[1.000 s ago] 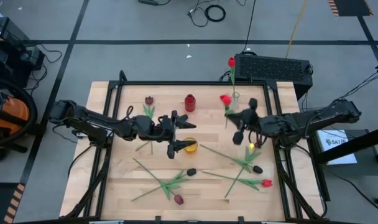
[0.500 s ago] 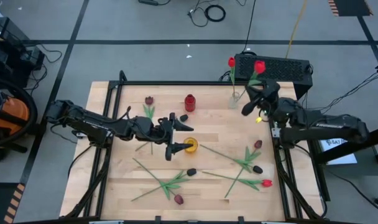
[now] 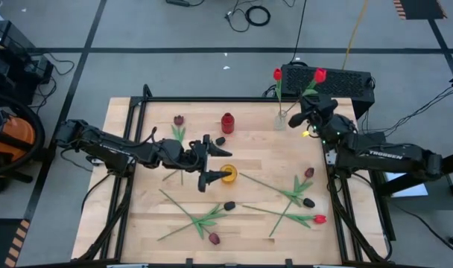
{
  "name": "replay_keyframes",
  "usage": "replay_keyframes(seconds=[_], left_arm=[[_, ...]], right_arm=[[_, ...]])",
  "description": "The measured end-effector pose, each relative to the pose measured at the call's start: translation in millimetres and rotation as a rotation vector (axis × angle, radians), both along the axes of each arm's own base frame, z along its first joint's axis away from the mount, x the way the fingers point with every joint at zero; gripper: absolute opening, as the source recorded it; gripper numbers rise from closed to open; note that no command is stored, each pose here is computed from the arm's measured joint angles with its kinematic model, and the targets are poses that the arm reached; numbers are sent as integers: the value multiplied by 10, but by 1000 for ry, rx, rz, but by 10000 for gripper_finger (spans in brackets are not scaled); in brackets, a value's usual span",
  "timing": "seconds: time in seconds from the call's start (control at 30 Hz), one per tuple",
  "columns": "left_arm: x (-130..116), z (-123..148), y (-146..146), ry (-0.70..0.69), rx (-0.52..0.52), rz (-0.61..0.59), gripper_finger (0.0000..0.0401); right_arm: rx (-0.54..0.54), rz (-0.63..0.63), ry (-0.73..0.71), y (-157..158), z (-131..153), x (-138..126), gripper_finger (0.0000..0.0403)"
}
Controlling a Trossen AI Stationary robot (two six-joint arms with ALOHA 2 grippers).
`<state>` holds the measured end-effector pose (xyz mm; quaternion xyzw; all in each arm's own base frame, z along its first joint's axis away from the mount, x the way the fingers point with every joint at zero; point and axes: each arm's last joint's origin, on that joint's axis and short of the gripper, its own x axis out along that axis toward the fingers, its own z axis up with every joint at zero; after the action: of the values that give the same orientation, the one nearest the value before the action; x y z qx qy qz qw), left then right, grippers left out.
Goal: Sort flowers into vase by color
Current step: Put the top red flower into the transparent vase
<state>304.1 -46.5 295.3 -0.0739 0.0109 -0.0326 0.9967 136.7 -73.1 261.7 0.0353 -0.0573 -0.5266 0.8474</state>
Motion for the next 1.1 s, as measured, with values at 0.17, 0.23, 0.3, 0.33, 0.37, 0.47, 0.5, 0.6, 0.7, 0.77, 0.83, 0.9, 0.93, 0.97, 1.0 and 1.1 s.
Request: replay_keyframes(seconds=[0.17,0.23,0.3,0.33,0.37,0.47,0.5,0.6,0.7,0.77,0.83,0.9,0.93,0.97,1.0,1.1], left_arm=[[1,2,8,-2,-1,4,320],[1,3,7,-3,-2,4,320],[1,3,7,-3,-2,4,320],[1,3,7,-3,-2,4,320],[1,3,7,-3,-2,4,320],[2,2,7,-3,-1,4,320],[2,2,7,-3,-1,4,320],[2,2,10,-3,-1,13,320],[2,2,10,-3,-1,16,320],[2,2,11,-3,-1,16,320],[2,2,11,-3,-1,17,320],[2,2,11,-3,-1,17,320],[2,2,11,-3,-1,17,320],[2,2,11,-2,0,17,320],[2,1,11,-2,0,17,320],[2,0,11,-1,0,17,320]], right_arm=[[25,-15,3,-43,-46,39,1],[35,-17,14,-56,-73,65,1],[41,-16,26,-66,-95,91,1],[42,-16,28,-71,-102,102,1],[43,-16,31,-76,-110,114,1],[50,-21,48,-90,-143,148,2],[51,-21,52,-95,-151,158,2],[60,-26,53,-111,-176,186,2],[84,-38,54,-144,-224,215,2],[98,-46,63,-167,-259,234,2],[113,-52,70,-187,-297,258,3],[126,-57,84,-205,-336,280,6],[132,-59,88,-212,-353,291,9],[139,-60,89,-218,-369,300,12],[144,-62,95,-225,-385,309,16],[152,-67,114,-239,-419,327,30]])
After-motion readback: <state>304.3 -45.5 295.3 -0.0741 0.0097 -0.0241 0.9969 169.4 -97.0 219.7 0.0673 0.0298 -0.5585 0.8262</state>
